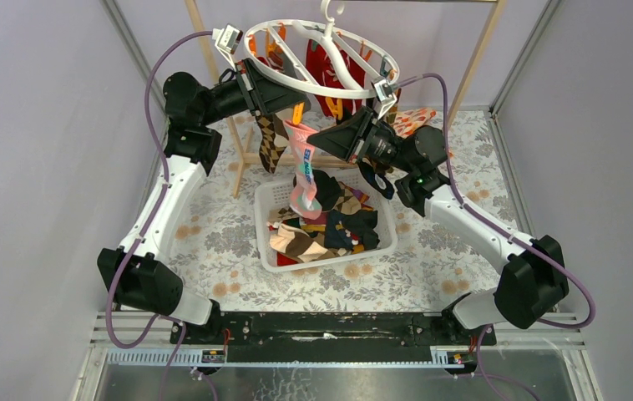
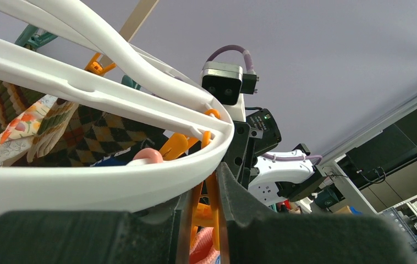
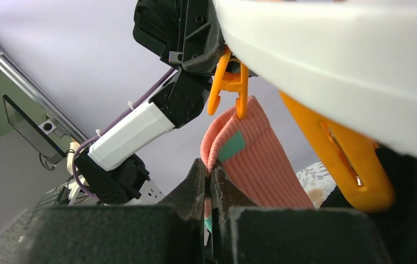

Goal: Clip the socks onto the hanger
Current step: Clamp the sock onto the hanger.

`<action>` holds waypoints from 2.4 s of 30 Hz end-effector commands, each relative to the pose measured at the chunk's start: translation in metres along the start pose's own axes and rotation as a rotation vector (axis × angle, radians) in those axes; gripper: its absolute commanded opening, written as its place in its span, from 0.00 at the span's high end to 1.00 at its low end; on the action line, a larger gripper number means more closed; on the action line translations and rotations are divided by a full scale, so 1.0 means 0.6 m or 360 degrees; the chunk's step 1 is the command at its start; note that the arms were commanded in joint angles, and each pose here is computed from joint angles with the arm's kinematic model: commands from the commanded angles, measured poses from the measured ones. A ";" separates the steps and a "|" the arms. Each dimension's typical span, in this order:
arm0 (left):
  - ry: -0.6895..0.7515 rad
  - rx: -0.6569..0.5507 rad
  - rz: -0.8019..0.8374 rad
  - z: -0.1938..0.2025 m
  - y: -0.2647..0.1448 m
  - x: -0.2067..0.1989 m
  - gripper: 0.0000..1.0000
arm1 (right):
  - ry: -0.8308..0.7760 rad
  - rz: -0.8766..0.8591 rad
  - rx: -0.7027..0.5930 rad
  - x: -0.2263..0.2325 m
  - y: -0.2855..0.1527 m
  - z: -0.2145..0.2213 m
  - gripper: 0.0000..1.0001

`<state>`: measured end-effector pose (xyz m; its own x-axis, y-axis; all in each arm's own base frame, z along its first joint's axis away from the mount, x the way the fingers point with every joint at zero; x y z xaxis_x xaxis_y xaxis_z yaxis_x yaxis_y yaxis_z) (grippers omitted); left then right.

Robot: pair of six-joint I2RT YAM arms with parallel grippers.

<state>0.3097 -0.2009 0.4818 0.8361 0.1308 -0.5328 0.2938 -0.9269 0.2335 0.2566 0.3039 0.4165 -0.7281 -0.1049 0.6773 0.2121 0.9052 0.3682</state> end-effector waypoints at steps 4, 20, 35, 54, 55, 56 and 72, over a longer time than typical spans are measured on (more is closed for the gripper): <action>0.0102 0.0080 0.0137 0.008 -0.004 -0.026 1.00 | -0.0125 -0.0120 -0.0147 0.042 0.007 -0.047 1.00; 0.0132 0.0086 0.0135 0.008 -0.006 -0.029 1.00 | -0.0138 -0.0113 -0.0296 0.043 0.004 -0.070 1.00; 0.0234 0.0067 0.0084 0.003 -0.004 -0.024 1.00 | -0.0140 -0.0114 -0.0337 0.038 -0.002 -0.072 1.00; 0.0212 0.0077 0.0158 -0.001 -0.003 -0.037 1.00 | -0.0044 -0.0289 -0.0046 0.045 0.018 -0.047 1.00; 0.0210 0.0079 0.0160 0.000 -0.003 -0.037 1.00 | -0.0050 -0.0295 -0.0051 0.047 0.020 -0.050 1.00; 0.0207 0.0083 0.0163 0.000 -0.004 -0.038 1.00 | -0.0057 -0.0302 -0.0056 0.048 0.021 -0.052 1.00; 0.0174 0.0094 0.0203 0.000 -0.004 -0.043 1.00 | -0.0169 -0.0265 -0.0111 0.041 0.039 -0.074 1.00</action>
<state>0.3157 -0.1968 0.4855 0.8545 0.1515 -0.4969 0.3138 -0.9128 0.2614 0.2734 0.3105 0.4336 -0.7422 -0.2067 0.6375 0.1322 0.8874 0.4417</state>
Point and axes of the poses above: each gripper's point midway between its finger pads, its own y axis out along the fingers, its own x axis along the line the jaws close on, z = x × y, the point moved 4 cm from there along -y, back along the fingers, and after that the axes turned 9 degrees about y, right-handed, at the moved point
